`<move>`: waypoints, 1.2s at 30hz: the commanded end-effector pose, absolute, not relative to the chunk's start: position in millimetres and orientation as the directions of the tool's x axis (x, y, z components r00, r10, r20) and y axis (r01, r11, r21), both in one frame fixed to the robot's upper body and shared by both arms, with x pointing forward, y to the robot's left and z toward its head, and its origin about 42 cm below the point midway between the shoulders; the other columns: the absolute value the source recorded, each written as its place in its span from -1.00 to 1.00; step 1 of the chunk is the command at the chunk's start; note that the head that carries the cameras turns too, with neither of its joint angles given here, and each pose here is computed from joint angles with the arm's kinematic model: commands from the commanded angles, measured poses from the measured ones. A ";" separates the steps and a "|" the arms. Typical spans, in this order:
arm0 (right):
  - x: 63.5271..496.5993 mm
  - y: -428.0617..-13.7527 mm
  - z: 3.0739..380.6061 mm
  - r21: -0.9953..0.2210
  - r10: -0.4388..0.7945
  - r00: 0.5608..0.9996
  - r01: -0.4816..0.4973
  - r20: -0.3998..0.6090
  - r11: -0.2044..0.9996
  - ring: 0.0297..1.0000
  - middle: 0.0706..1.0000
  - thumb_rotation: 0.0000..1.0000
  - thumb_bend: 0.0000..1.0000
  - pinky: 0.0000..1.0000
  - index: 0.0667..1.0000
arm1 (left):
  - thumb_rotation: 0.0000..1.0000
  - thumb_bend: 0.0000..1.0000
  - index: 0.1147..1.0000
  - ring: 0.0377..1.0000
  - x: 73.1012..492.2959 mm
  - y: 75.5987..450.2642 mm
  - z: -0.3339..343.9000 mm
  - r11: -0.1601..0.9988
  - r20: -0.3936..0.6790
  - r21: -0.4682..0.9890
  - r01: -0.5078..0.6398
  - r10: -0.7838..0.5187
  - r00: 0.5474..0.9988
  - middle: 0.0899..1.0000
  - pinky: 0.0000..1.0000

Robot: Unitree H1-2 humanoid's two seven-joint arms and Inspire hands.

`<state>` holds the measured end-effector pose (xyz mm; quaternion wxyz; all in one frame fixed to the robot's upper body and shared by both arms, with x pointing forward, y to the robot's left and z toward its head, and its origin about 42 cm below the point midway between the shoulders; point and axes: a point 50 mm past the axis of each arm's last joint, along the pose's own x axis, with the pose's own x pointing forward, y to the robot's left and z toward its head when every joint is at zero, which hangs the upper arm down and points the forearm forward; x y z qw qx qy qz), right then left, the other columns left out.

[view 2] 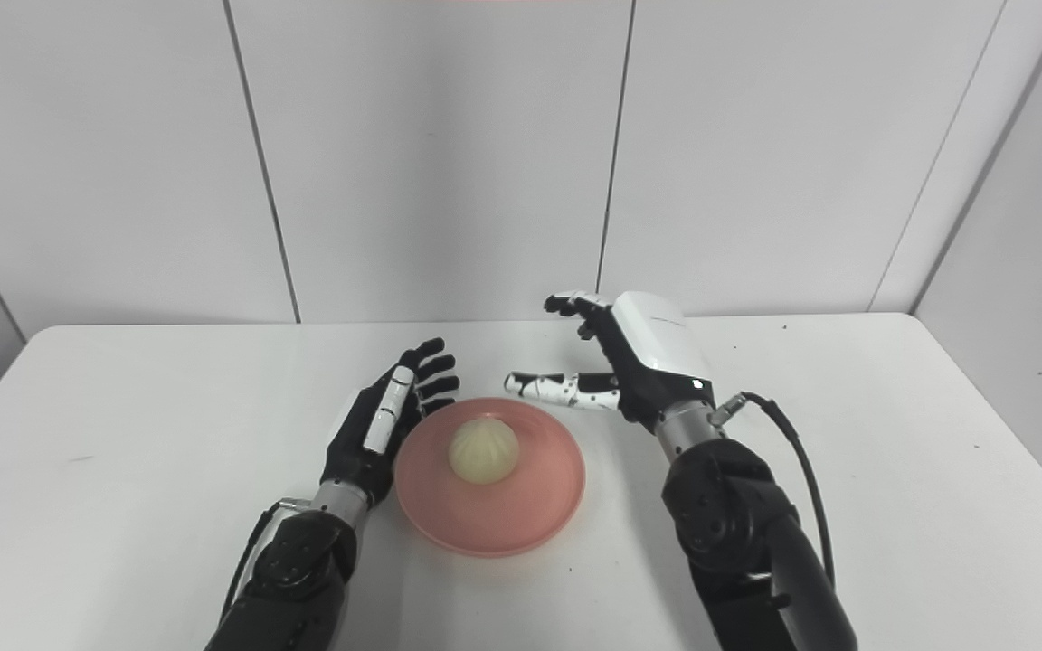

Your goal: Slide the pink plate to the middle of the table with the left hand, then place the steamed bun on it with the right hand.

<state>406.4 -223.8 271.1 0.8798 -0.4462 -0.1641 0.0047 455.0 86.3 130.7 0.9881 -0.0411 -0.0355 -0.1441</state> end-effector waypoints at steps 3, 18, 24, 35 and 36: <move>416.2 -231.3 271.6 -0.583 0.069 0.908 0.206 0.413 0.786 0.31 0.43 0.49 0.45 0.09 0.43 | 0.71 0.09 0.71 0.67 448.5 89.4 124.3 0.975 0.084 -0.074 0.209 -0.202 0.976 0.72 0.62; 431.2 -239.0 177.6 0.083 -0.051 0.979 0.035 0.197 0.996 0.70 0.70 0.89 0.64 0.60 0.71 | 1.00 0.08 1.00 1.00 439.3 94.5 131.1 0.995 0.175 0.017 0.102 -0.103 0.979 1.00 1.00; 424.6 -234.0 160.5 0.033 -0.022 0.985 0.016 0.173 0.999 0.78 0.77 0.96 0.59 0.75 0.76 | 1.00 0.09 1.00 1.00 437.9 98.0 129.9 0.996 0.168 -0.006 0.087 -0.085 0.982 1.00 1.00; 419.3 -228.7 141.0 0.014 -0.006 0.981 0.003 0.192 1.000 0.93 0.84 1.00 0.63 0.99 0.84 | 1.00 0.11 1.00 1.00 437.6 104.0 132.0 0.995 0.162 -0.030 0.098 -0.092 0.982 1.00 1.00; 419.3 -229.1 140.3 0.020 -0.012 0.981 0.008 0.196 1.000 0.93 0.85 1.00 0.63 0.99 0.84 | 1.00 0.11 1.00 1.00 437.6 104.4 132.2 0.995 0.163 -0.029 0.099 -0.093 0.982 1.00 1.00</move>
